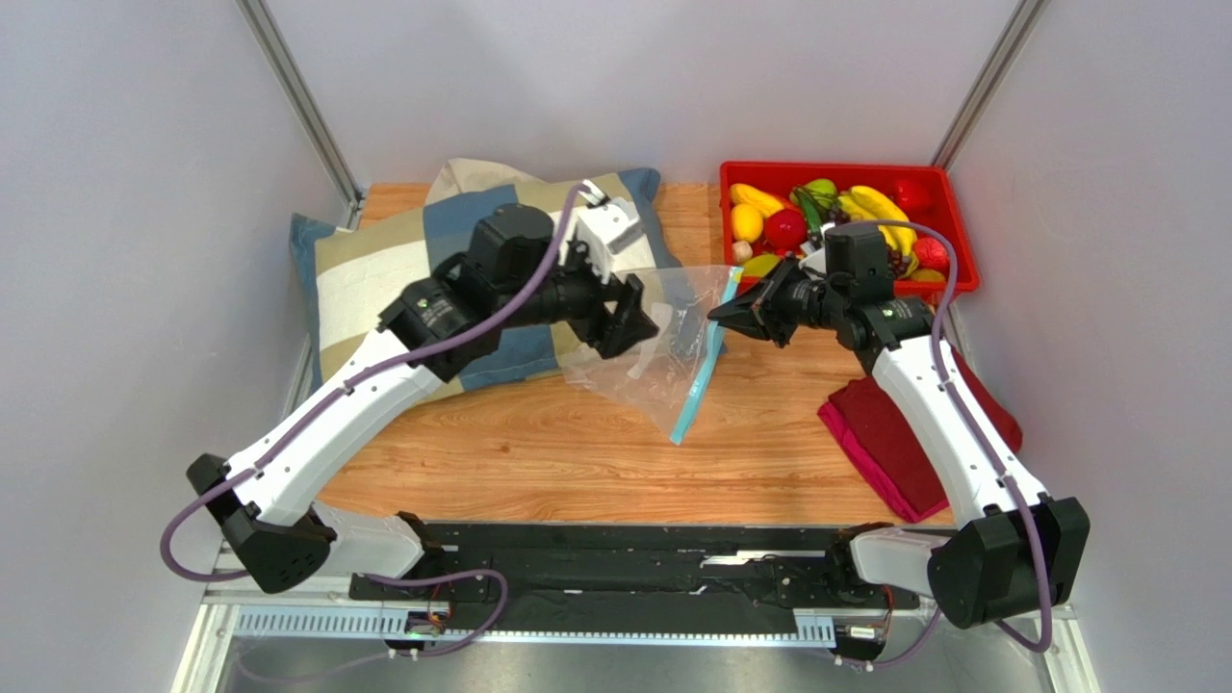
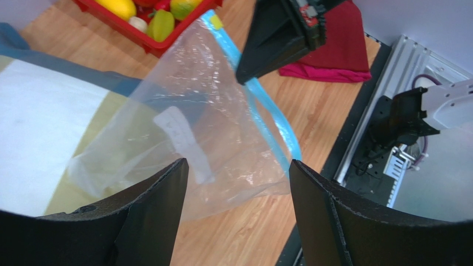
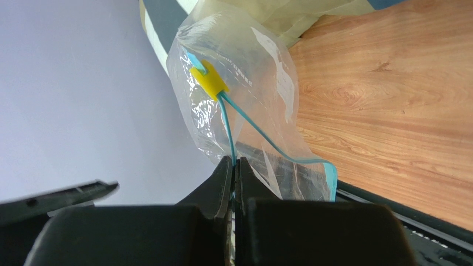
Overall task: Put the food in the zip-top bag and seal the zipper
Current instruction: Pick up the zipper food storage bag at the center of the board.
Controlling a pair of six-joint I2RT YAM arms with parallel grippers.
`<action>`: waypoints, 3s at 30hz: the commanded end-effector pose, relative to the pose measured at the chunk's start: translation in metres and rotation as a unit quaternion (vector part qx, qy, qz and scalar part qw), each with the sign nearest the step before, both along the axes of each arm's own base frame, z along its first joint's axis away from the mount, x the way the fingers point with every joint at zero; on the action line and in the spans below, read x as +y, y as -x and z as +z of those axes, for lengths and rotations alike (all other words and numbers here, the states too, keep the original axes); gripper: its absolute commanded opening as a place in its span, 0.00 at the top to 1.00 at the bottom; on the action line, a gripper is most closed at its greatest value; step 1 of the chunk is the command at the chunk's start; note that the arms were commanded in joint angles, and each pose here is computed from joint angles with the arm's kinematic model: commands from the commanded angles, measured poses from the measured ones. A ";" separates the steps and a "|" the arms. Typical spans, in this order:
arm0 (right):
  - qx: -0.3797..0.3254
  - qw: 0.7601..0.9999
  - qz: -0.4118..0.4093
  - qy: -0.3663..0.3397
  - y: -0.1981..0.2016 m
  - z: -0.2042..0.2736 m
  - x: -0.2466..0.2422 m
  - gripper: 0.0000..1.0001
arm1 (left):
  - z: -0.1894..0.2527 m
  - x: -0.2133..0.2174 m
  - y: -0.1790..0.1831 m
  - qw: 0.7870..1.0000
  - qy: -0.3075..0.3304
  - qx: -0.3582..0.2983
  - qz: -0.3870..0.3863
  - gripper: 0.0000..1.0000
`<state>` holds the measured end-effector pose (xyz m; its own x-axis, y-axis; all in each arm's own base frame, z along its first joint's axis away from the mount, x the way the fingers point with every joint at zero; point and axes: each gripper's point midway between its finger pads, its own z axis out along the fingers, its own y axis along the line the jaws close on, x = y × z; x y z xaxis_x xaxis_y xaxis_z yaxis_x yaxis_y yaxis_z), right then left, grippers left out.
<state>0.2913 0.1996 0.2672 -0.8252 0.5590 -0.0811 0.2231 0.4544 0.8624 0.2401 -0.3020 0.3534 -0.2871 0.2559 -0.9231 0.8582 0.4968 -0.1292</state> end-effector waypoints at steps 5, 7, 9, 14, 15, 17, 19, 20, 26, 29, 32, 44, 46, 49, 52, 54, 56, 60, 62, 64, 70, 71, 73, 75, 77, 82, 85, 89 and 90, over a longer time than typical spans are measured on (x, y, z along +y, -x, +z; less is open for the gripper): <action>0.050 0.997 -0.048 -0.019 -0.003 0.017 0.004 1.00 | 0.000 -0.044 -0.003 0.998 -0.026 -0.019 0.060 0.26; 0.053 0.997 -0.048 -0.025 -0.004 0.020 0.007 1.00 | -0.007 -0.056 -0.006 0.996 -0.041 -0.016 0.072 0.28; 0.047 0.998 -0.043 -0.026 -0.006 0.026 0.012 1.00 | -0.015 -0.062 -0.006 0.994 -0.062 -0.016 0.087 0.29; 0.045 0.998 -0.040 -0.033 -0.010 0.032 0.017 1.00 | -0.035 -0.077 -0.012 0.991 -0.094 -0.007 0.096 0.28; 0.045 0.998 -0.039 -0.033 -0.010 0.033 0.017 1.00 | -0.038 -0.076 -0.015 0.990 -0.098 -0.009 0.104 0.28; 0.049 0.997 -0.039 -0.037 -0.009 0.033 0.018 1.00 | -0.046 -0.078 -0.019 0.988 -0.106 -0.005 0.115 0.28; 0.049 0.997 -0.037 -0.039 -0.007 0.033 0.019 1.00 | -0.049 -0.081 -0.023 0.987 -0.106 -0.008 0.123 0.29; 0.051 0.997 -0.037 -0.039 -0.005 0.032 0.019 1.00 | -0.049 -0.081 -0.025 0.986 -0.105 -0.007 0.126 0.30; 0.056 0.997 -0.033 -0.042 0.003 0.029 0.022 1.00 | -0.065 -0.081 -0.030 0.982 -0.120 0.004 0.143 0.52; 0.052 0.998 -0.026 -0.038 0.006 0.028 0.023 1.00 | -0.068 -0.082 -0.026 0.985 -0.114 0.022 0.131 0.81; 0.034 0.999 -0.014 -0.030 0.009 0.027 0.021 0.97 | -0.069 -0.080 -0.020 0.987 -0.096 0.063 0.110 1.00; -0.266 0.947 0.107 0.147 0.050 0.054 -0.034 0.44 | -0.004 -0.094 0.006 0.991 0.064 0.116 0.019 1.00; -0.270 0.945 0.102 0.155 0.051 0.050 -0.037 0.34 | 0.007 -0.105 0.005 0.986 0.095 0.136 0.010 1.00; -0.269 0.944 0.105 0.158 0.048 0.045 -0.036 0.30 | 0.017 -0.118 0.004 0.981 0.121 0.153 -0.001 1.00; -0.268 0.945 0.117 0.149 0.043 0.049 -0.031 0.36 | 0.015 -0.126 -0.001 0.978 0.124 0.166 0.005 1.00; -0.267 0.945 0.125 0.145 0.042 0.045 -0.029 0.61 | 0.013 -0.130 -0.003 0.975 0.130 0.181 0.004 1.00; -0.264 0.942 0.118 0.168 0.038 0.036 -0.035 0.72 | 0.014 -0.130 -0.003 0.973 0.137 0.187 0.001 1.00; -0.234 0.944 0.126 0.195 0.042 0.018 -0.050 1.00 | -0.003 -0.112 -0.016 0.977 0.105 0.180 0.048 1.00; -0.238 0.938 0.125 0.219 0.042 0.015 -0.065 1.00 | -0.016 -0.092 -0.034 0.978 0.074 0.168 0.096 1.00; -0.214 0.938 0.116 0.246 0.044 0.001 -0.088 1.00 | -0.039 -0.058 -0.058 0.975 0.005 0.134 0.176 1.00; -0.195 0.935 0.147 0.258 0.038 -0.029 -0.112 1.00 | -0.085 -0.020 -0.073 0.958 -0.112 0.116 0.236 1.00; -0.195 0.937 0.159 0.245 0.034 -0.030 -0.109 1.00 | -0.088 -0.023 -0.070 0.959 -0.112 0.127 0.227 1.00; -0.214 0.938 0.174 0.209 0.029 -0.022 -0.097 1.00 | -0.090 -0.041 -0.058 0.967 -0.089 0.154 0.180 1.00; -0.239 0.934 0.184 0.193 0.019 -0.010 -0.090 0.96 | -0.083 -0.055 -0.051 0.971 -0.061 0.171 0.152 1.00; -0.259 0.926 0.205 0.182 0.016 -0.003 -0.082 0.78 | -0.077 -0.059 -0.052 0.973 -0.051 0.173 0.147 1.00; -0.298 0.910 0.215 0.193 -0.004 0.024 -0.086 0.39 | -0.063 -0.055 -0.063 0.969 -0.043 0.159 0.182 1.00; -0.322 0.906 0.189 0.200 -0.030 0.045 -0.109 0.08 | -0.065 -0.054 -0.064 0.965 -0.051 0.172 0.192 1.00; -0.327 0.896 0.153 0.259 -0.080 0.063 -0.165 0.02 | -0.066 -0.054 -0.067 0.963 -0.049 0.171 0.204 1.00; -0.324 0.895 0.147 0.270 -0.092 0.064 -0.178 0.03 | -0.066 -0.056 -0.068 0.962 -0.049 0.172 0.204 1.00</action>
